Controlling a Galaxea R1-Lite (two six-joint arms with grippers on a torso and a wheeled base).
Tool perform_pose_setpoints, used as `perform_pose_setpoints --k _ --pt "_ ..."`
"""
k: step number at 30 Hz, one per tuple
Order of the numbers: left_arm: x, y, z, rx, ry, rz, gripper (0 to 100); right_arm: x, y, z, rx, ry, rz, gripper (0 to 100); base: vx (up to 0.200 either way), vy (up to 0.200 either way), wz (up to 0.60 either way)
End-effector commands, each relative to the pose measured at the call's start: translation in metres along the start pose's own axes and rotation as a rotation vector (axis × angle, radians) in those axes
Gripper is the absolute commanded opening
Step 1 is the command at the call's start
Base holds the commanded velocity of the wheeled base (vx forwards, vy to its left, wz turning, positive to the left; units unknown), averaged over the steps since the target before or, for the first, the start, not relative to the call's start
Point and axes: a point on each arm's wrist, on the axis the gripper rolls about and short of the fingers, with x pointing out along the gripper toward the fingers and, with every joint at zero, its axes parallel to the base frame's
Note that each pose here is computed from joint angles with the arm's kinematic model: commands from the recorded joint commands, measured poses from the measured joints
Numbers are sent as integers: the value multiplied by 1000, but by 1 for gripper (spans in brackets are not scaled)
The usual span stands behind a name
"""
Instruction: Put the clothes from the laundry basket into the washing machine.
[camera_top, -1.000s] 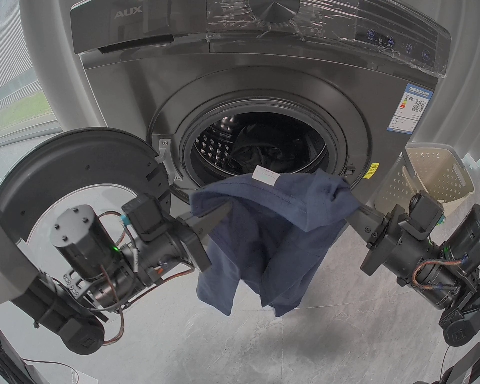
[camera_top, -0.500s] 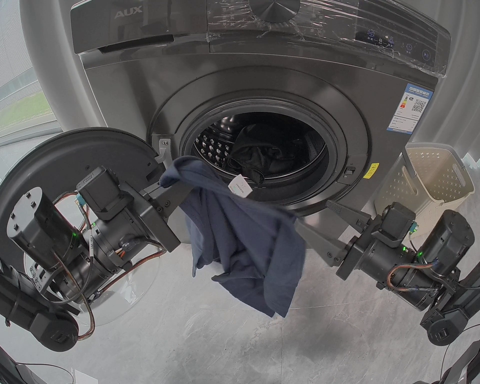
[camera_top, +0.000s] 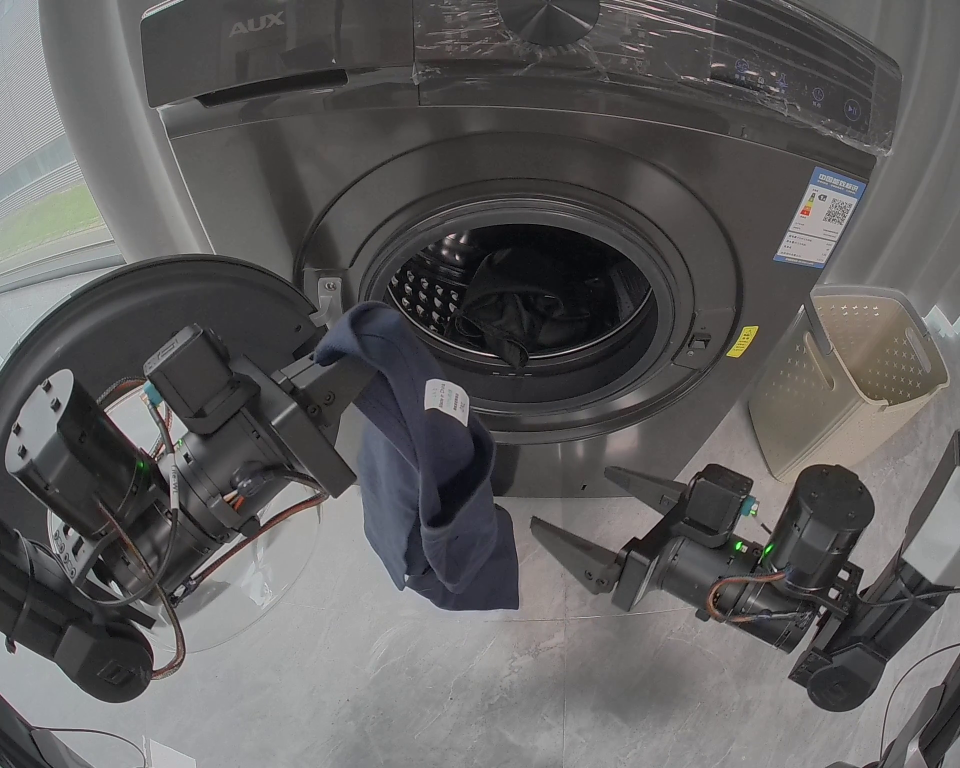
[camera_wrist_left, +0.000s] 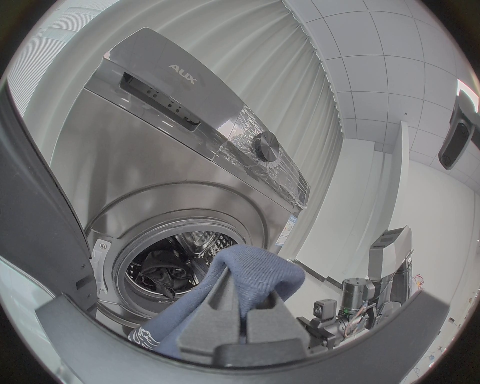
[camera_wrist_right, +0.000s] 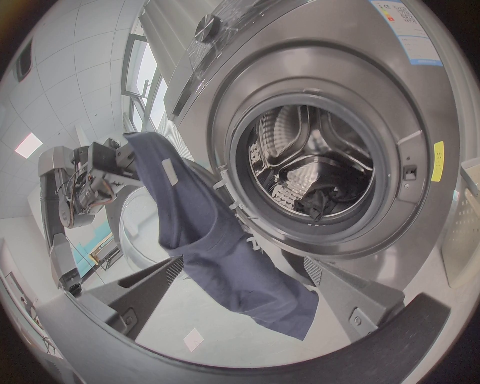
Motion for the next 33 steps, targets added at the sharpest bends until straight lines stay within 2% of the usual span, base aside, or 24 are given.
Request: perform_pose_setpoints --k 1,10,16,22,27,32,33 --pt "3 2 -1 1 -3 10 0 3 16 -12 4 41 47 100 0 0 0" --pt "6 4 -1 0 -9 13 0 9 43 -30 10 97 129 100 0 0 0" --pt "6 4 0 1 -11 13 0 30 50 -46 9 111 148 100 0 0 0" --pt "6 4 -1 0 -9 13 0 58 49 -53 3 72 142 100 0 0 0" --pt "6 3 -1 0 -9 12 0 85 45 -51 3 -1 93 100 0 0 0" --pt "6 3 0 0 -10 11 0 94 35 -49 4 -29 58 100 0 0 0" --pt "6 3 0 0 -10 11 0 94 35 -49 6 -32 55 0 0 0 0"
